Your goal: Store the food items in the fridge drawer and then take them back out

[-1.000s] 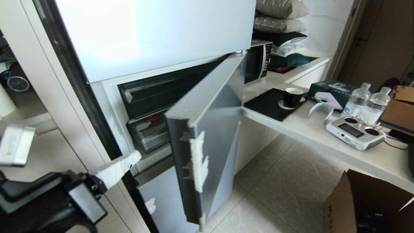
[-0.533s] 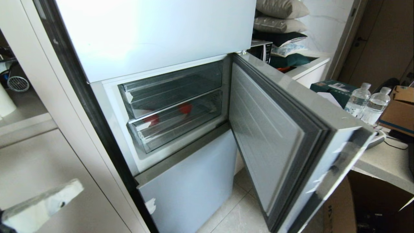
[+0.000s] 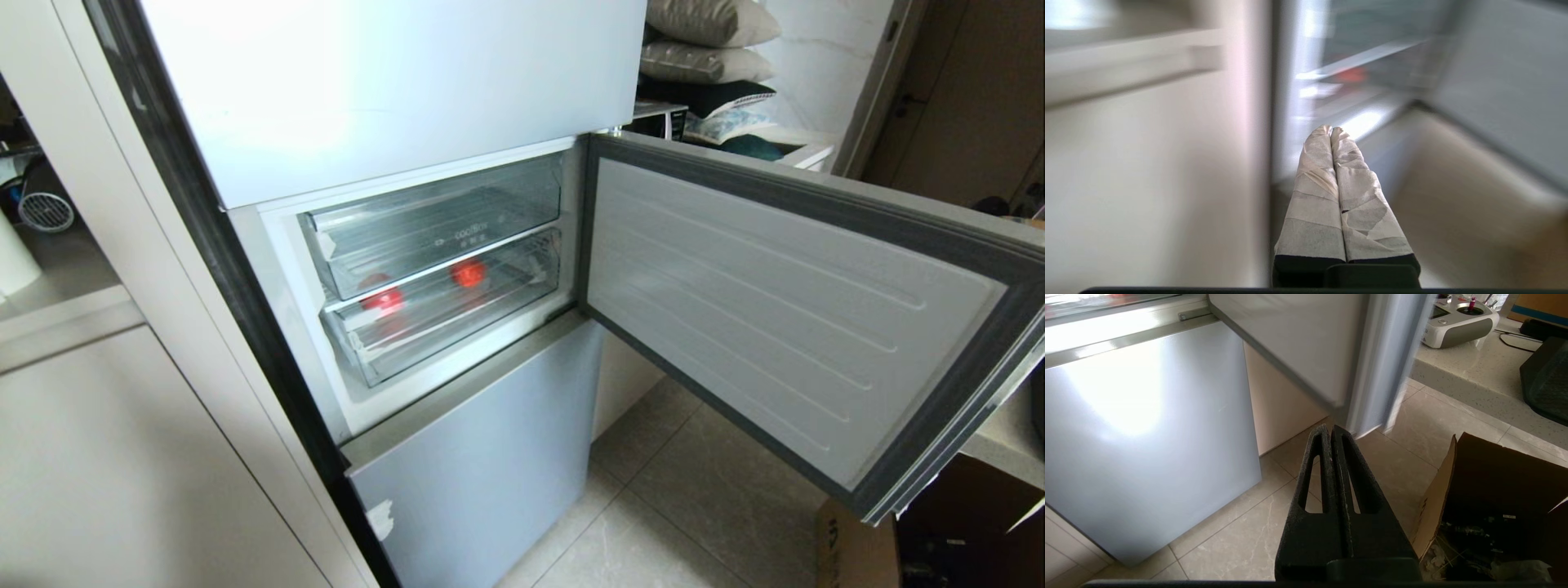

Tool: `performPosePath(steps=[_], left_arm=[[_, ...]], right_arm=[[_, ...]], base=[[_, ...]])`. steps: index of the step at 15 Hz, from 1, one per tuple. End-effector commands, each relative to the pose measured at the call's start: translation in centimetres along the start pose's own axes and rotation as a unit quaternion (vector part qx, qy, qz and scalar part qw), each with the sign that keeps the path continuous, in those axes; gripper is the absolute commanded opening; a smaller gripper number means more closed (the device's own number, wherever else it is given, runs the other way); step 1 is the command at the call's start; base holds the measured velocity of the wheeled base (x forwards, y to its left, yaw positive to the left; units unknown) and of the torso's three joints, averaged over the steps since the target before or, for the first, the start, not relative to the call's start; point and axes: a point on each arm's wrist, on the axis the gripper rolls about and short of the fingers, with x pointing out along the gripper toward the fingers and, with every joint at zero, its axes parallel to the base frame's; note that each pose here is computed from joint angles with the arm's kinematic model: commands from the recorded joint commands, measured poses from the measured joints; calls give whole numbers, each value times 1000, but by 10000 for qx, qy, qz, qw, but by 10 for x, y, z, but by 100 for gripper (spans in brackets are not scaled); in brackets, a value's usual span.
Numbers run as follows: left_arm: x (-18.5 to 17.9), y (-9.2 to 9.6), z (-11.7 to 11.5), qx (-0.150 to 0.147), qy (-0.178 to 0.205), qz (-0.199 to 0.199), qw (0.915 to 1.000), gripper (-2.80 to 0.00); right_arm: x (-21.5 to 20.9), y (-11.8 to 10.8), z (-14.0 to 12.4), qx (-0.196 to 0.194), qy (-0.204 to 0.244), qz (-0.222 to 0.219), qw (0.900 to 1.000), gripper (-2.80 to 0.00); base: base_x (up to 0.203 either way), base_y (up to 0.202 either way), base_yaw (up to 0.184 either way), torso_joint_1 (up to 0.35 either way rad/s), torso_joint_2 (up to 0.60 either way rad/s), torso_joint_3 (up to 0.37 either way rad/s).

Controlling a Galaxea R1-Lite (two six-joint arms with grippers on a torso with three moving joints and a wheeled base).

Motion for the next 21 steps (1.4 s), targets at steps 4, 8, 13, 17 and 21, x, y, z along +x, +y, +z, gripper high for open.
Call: performPosePath(steps=[4,8,13,17,21], left_arm=[[-18,8,-36,482,231,1255,9907,-280],[-26,9,-71,719,545,1201,9887,-280],[-29,8,-132,1032,1406,89,9846,-280],[-32,7,-138,1034,1653,-492,9796,-280],[-35,8,-139,989,1502,-947,9791,-280]], right_arm=[[0,0,0,4,-7,2,10000,-280],[0,0,0,-39,1,-6,10000,-280],[0,0,0,-13,-4,-6,10000,-280],[0,0,0,-50,-4,-4,10000,-280],[0,0,0,-4,-3,-1,10000,-280]], base=[[0,0,0,0,0,0],[0,0,0,0,0,0],[0,0,0,0,0,0],[0,0,0,0,0,0],[0,0,0,0,0,0]])
